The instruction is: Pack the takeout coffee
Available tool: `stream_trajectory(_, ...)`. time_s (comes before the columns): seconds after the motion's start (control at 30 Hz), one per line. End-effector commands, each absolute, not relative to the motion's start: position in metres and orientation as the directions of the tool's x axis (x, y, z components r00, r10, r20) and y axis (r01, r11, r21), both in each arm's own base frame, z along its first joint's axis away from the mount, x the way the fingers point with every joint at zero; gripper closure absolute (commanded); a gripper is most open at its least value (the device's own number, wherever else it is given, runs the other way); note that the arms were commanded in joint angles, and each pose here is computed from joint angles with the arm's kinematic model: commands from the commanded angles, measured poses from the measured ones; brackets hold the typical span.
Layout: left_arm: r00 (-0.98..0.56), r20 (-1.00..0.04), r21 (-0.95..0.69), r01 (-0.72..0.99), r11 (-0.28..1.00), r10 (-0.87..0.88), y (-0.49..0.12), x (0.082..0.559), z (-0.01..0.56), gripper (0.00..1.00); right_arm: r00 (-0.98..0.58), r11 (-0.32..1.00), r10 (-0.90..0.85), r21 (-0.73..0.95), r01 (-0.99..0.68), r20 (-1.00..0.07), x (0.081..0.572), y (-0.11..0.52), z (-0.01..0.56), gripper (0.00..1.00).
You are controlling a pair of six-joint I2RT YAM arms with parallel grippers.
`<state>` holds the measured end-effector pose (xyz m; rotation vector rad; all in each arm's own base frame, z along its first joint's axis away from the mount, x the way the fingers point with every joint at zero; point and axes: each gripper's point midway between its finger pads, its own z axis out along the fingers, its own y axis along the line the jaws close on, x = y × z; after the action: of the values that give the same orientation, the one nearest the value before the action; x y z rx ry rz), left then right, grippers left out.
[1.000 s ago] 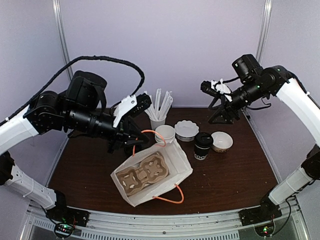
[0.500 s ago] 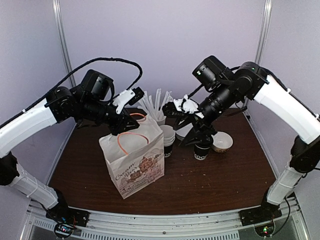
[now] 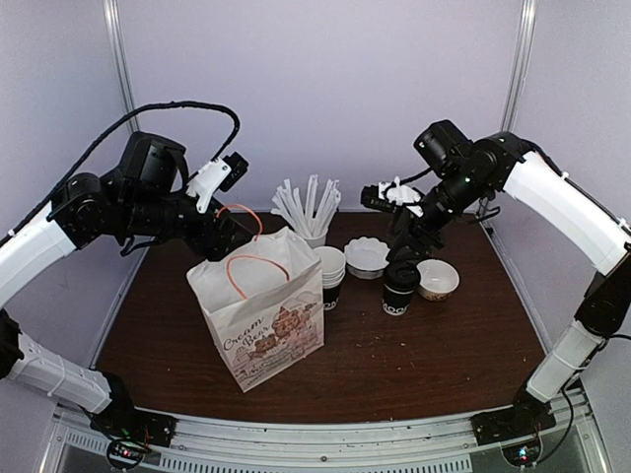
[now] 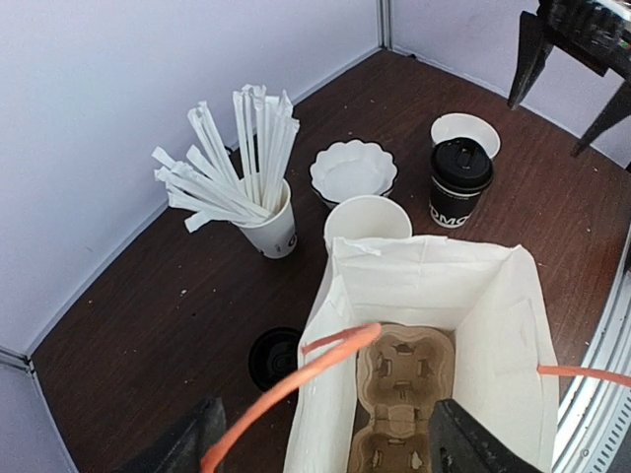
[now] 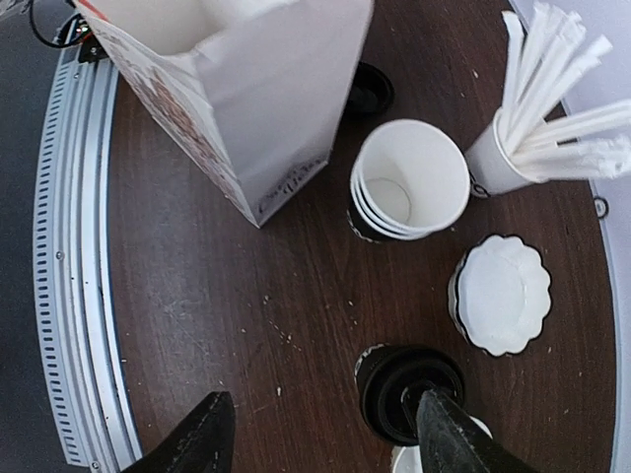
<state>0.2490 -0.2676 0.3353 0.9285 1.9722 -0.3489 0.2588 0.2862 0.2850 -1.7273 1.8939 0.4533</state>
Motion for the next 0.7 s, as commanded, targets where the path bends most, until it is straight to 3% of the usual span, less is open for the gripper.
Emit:
stream_trajectory(0.0, -0.354, -0.817, 0.107, 0.682, 0.723, 0.455, -0.249, 0.248, 0.338, 0.25, -0.152, 0.249, -0.803, -0.093, -0.964, -0.576, 0.284, 0.256, 0.275, 0.33)
stream_trajectory(0.23, -0.402, -0.784, 0.112, 0.657, 0.745, 0.473, -0.236, 0.25, 0.321, 0.13, -0.269, 0.34, -0.835, -0.065, -0.938, -0.48, 0.313, 0.231, 0.238, 0.32)
stream_trajectory(0.37, -0.382, -0.801, 0.111, 0.661, 0.742, 0.46, -0.235, 0.249, 0.321, 0.09, -0.336, 0.399, -0.851, -0.079, -0.914, -0.404, 0.329, 0.217, 0.217, 0.23)
stream_trajectory(0.67, -0.382, -0.806, 0.106, 0.657, 0.746, 0.451, -0.233, 0.248, 0.321, 0.09, -0.336, 0.366, -0.898, -0.06, -0.929, -0.282, 0.333, 0.208, 0.184, 0.05)
